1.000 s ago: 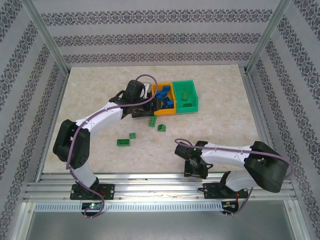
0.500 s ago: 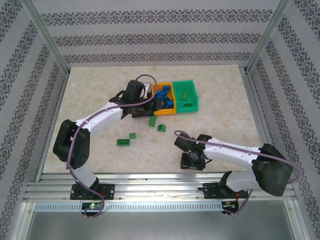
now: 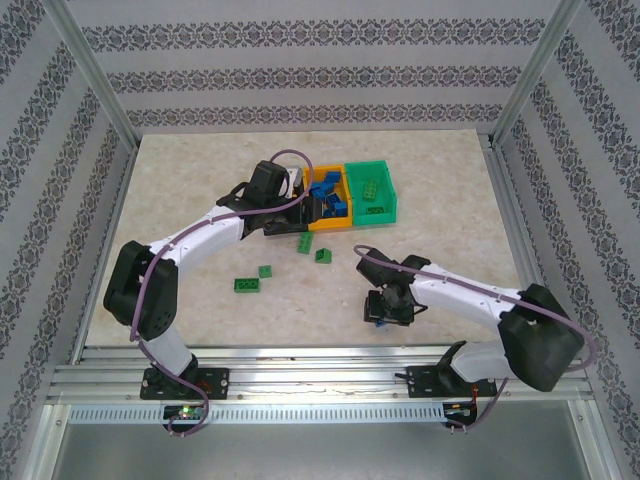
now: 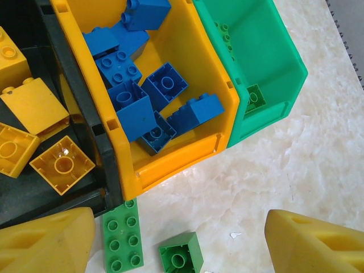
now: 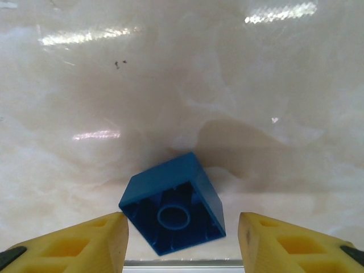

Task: Sort the legos into containers by color
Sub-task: Pick up the lego from the bottom-center of the table.

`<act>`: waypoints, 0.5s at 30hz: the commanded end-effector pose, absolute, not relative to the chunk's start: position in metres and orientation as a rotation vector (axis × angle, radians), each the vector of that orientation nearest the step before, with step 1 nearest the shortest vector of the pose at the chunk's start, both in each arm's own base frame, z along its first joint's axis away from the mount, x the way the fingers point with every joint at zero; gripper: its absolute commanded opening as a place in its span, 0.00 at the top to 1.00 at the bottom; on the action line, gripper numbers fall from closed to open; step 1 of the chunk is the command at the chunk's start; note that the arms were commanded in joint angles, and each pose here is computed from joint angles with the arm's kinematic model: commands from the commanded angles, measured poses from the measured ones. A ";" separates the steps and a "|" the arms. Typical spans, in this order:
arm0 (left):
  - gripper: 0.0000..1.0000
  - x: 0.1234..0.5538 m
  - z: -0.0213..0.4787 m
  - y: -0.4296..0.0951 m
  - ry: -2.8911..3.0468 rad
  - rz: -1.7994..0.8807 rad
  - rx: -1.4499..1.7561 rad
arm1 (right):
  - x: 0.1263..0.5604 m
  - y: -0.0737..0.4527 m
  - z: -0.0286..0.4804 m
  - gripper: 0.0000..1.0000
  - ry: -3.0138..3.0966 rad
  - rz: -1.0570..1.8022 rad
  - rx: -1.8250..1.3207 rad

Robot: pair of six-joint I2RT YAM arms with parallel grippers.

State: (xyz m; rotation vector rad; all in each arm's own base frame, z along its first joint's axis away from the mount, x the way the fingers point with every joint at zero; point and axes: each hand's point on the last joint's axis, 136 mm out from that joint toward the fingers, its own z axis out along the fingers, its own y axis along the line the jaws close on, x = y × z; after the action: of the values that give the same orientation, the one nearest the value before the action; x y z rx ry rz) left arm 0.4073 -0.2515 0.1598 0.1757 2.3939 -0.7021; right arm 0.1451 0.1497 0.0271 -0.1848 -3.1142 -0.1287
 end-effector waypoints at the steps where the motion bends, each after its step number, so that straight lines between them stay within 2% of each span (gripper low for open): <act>1: 0.22 0.399 0.162 -0.256 2.399 -0.728 0.180 | 0.157 0.156 0.023 0.46 -3.121 -0.082 -0.090; 4: 0.22 0.396 0.161 -0.251 2.406 -0.703 0.179 | 0.160 0.162 0.013 0.50 -3.097 -0.064 -0.051; 8: 0.21 0.393 0.163 -0.244 2.407 -0.662 0.178 | 0.167 0.169 0.013 0.65 -3.103 -0.077 -0.006; 13: 0.22 0.385 0.157 -0.237 2.424 -0.646 0.159 | 0.193 0.181 0.032 0.67 -3.152 -0.188 0.022; 15: 0.21 0.377 0.152 -0.232 2.439 -0.637 0.151 | 0.219 0.186 0.045 0.67 -3.187 -0.293 -0.001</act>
State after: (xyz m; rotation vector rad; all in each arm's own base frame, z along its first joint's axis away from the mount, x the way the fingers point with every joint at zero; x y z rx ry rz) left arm 0.3912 -0.2379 0.1529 0.1557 2.4192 -0.6620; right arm 0.1881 0.1763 0.0278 -0.0319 -3.1312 -0.1706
